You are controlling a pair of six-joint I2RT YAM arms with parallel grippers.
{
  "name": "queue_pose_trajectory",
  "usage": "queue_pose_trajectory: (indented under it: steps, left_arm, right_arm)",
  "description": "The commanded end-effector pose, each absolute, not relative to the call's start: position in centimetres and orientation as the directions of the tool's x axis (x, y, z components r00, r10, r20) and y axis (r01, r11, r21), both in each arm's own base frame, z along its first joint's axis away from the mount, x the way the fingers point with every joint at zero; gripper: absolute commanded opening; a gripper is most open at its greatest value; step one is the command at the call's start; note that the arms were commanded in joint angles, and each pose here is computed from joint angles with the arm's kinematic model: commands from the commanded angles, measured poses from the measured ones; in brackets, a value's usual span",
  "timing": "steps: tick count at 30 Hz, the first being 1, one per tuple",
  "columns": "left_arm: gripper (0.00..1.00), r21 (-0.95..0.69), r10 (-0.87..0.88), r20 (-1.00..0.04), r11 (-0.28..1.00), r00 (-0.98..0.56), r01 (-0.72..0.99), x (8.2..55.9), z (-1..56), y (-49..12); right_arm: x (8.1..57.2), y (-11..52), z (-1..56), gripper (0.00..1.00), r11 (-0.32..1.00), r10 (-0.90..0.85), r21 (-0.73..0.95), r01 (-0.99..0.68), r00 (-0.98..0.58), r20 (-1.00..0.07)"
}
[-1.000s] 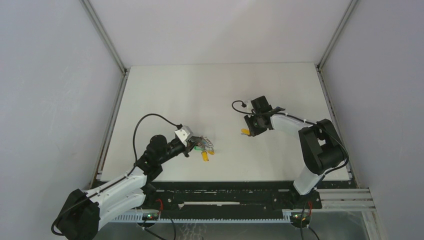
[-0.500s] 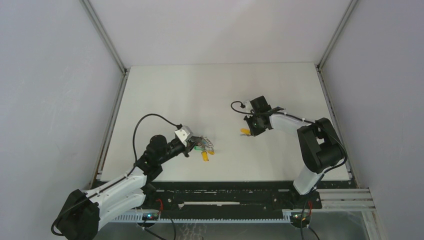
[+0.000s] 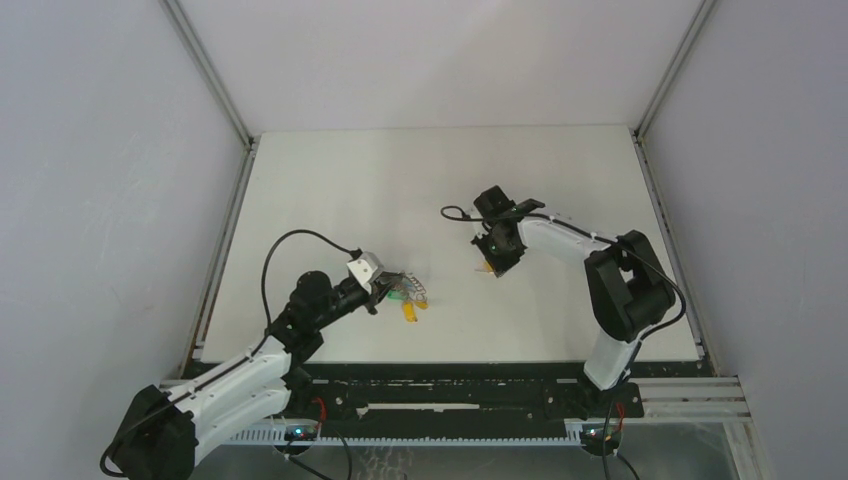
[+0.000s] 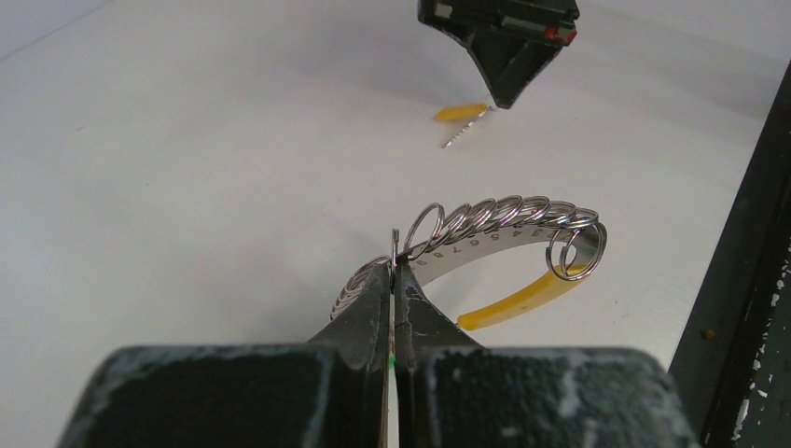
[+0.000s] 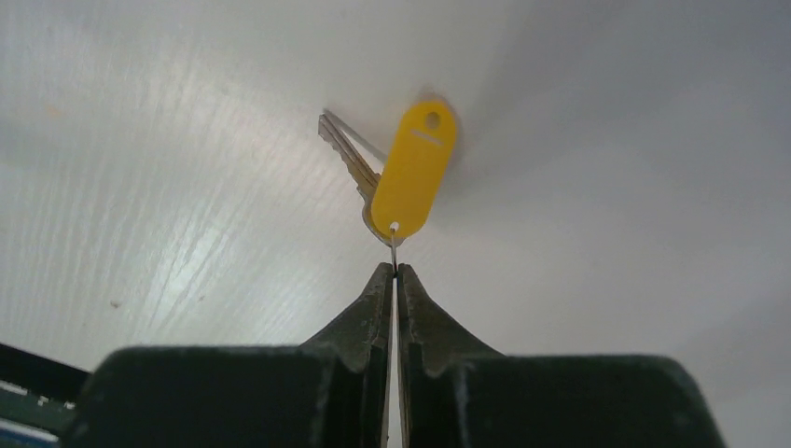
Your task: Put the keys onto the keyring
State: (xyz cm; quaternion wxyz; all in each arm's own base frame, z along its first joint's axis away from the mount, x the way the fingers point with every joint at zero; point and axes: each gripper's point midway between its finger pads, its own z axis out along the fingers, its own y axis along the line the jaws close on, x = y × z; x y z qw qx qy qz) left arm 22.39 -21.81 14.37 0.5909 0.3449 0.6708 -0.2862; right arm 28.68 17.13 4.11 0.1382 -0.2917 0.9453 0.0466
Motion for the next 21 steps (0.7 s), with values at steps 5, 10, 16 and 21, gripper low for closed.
queue_pose_trajectory:
  steps: [5, 10, 16, 21]
  left_arm:
    - [0.0, 0.048, 0.066, -0.998, 0.597, 0.011, 0.801, 22.7, 17.4, -22.2]
    - [0.0, 0.048, 0.065, -0.998, 0.598, 0.011, 0.8, 22.6, 17.5, -22.2]
    - [0.0, 0.048, 0.066, -0.998, 0.596, 0.011, 0.801, 22.6, 17.4, -22.2]
    - [0.0, 0.049, 0.068, -0.998, 0.601, 0.01, 0.798, 22.7, 17.4, -22.1]
  right_arm:
    - [23.0, 17.0, 3.7, 0.0, 0.82, -0.572, 0.058, -0.57, -0.82, 0.022]
    - [22.5, 17.6, 3.2, 0.0, 0.813, -0.582, 0.068, -0.579, -0.81, 0.065]
    - [22.4, 18.0, 2.2, 0.0, 0.804, -0.595, 0.061, -0.592, -0.799, 0.087]
    - [23.1, 18.8, 3.4, 0.13, 0.797, -0.603, 0.05, -0.601, -0.798, 0.017]
